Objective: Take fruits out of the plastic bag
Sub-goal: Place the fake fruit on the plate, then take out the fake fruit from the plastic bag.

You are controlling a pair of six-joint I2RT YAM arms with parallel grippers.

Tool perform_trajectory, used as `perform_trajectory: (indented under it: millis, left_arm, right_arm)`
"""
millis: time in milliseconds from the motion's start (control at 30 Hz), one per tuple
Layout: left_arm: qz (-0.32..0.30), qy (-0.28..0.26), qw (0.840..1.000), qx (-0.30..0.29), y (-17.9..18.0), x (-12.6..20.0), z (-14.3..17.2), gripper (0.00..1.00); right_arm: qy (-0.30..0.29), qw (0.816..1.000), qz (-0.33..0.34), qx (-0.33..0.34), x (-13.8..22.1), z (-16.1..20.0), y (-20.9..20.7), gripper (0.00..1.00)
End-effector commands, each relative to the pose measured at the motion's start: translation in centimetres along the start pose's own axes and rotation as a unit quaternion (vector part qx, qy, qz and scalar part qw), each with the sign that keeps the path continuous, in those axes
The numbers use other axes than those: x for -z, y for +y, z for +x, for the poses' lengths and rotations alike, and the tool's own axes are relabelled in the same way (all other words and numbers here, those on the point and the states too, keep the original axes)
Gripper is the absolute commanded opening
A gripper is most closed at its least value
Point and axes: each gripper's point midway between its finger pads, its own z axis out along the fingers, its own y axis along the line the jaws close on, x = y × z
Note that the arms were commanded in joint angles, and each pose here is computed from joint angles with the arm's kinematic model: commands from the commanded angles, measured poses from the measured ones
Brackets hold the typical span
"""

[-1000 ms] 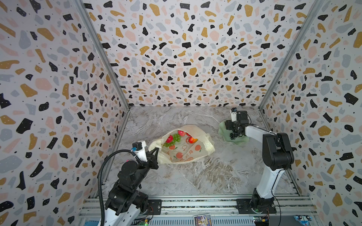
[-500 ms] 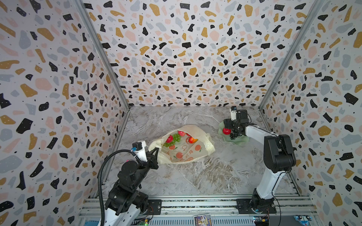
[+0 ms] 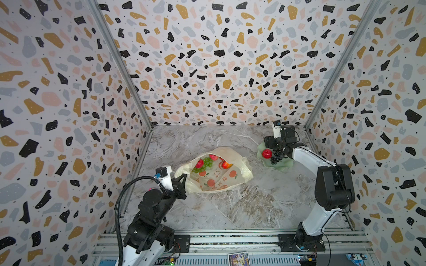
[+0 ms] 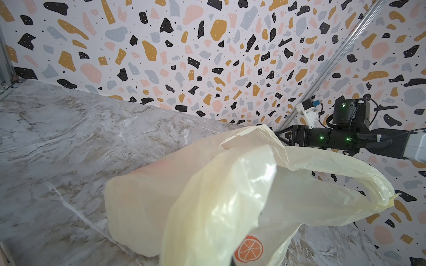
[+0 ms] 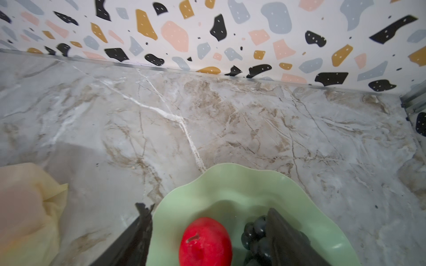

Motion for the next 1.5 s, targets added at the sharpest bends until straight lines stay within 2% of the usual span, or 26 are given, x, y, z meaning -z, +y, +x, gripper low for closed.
perform_trajectory:
  millis: [0,100,200,233,300,367,433,467,533,600,733,900,1033,1200,1367,1467]
  left_arm:
    - [0.046,-0.014,0.999,-0.016,-1.7,0.4,-0.6,0.00]
    - [0.060,-0.014,0.998,-0.008,-2.4,1.0,-1.1,0.00]
    - [0.064,0.001,0.998,0.006,-2.8,1.6,-1.1,0.00]
    - [0.059,0.014,0.998,0.011,-2.7,1.7,-0.8,0.00]
    - [0.049,0.036,0.998,0.021,-2.4,1.9,-0.1,0.00]
    - [0.038,0.060,0.997,0.034,-2.0,2.0,0.8,0.00]
    - [0.031,0.073,0.996,0.043,-1.7,2.2,1.5,0.00]
    - [0.028,0.075,0.996,0.047,-1.5,2.3,1.8,0.00]
    - [0.025,0.074,0.996,0.051,-1.3,2.7,2.1,0.00]
    - [0.021,0.068,0.996,0.054,-1.0,3.0,2.4,0.00]
    - [0.015,0.066,0.996,0.063,-0.4,3.5,3.2,0.00]
    - [0.012,0.073,0.995,0.069,-0.1,3.5,3.9,0.00]
    - [0.013,0.075,0.995,0.069,-0.2,3.4,3.9,0.00]
    - [0.012,0.076,0.995,0.068,-0.1,3.5,4.0,0.00]
    - [0.005,0.073,0.995,0.071,0.1,3.5,4.0,0.00]
    - [0.001,0.072,0.995,0.074,0.3,3.5,4.0,0.00]
  right_arm:
    - [-0.066,0.995,-0.079,0.013,5.7,-5.3,5.8,0.73]
    - [-0.116,0.981,-0.144,0.059,10.9,-7.4,11.8,0.69]
    - [-0.172,0.949,-0.224,0.140,17.2,-8.7,18.8,0.63]
    - [-0.189,0.935,-0.248,0.169,19.2,-8.6,21.1,0.62]
    - [-0.217,0.895,-0.306,0.240,23.0,-7.4,26.0,0.60]
    - [-0.233,0.842,-0.367,0.318,26.7,-4.4,31.1,0.58]
    - [-0.240,0.801,-0.399,0.377,28.8,-1.5,34.6,0.55]
    - [-0.241,0.785,-0.410,0.397,29.3,0.0,36.0,0.52]
    - [-0.238,0.772,-0.425,0.407,29.3,2.0,37.8,0.49]
    - [-0.229,0.770,-0.440,0.401,28.4,3.5,38.8,0.46]
    - [-0.196,0.778,-0.447,0.396,25.0,6.3,40.2,0.42]
    - [-0.157,0.787,-0.420,0.423,20.1,9.2,41.2,0.37]
    - [-0.137,0.806,-0.393,0.421,15.9,10.0,41.1,0.37]
    - [-0.110,0.838,-0.378,0.379,11.3,9.4,40.0,0.40]
    - [-0.095,0.867,-0.356,0.335,8.1,9.2,39.4,0.56]
    - [-0.090,0.882,-0.344,0.310,6.6,9.2,39.6,0.62]
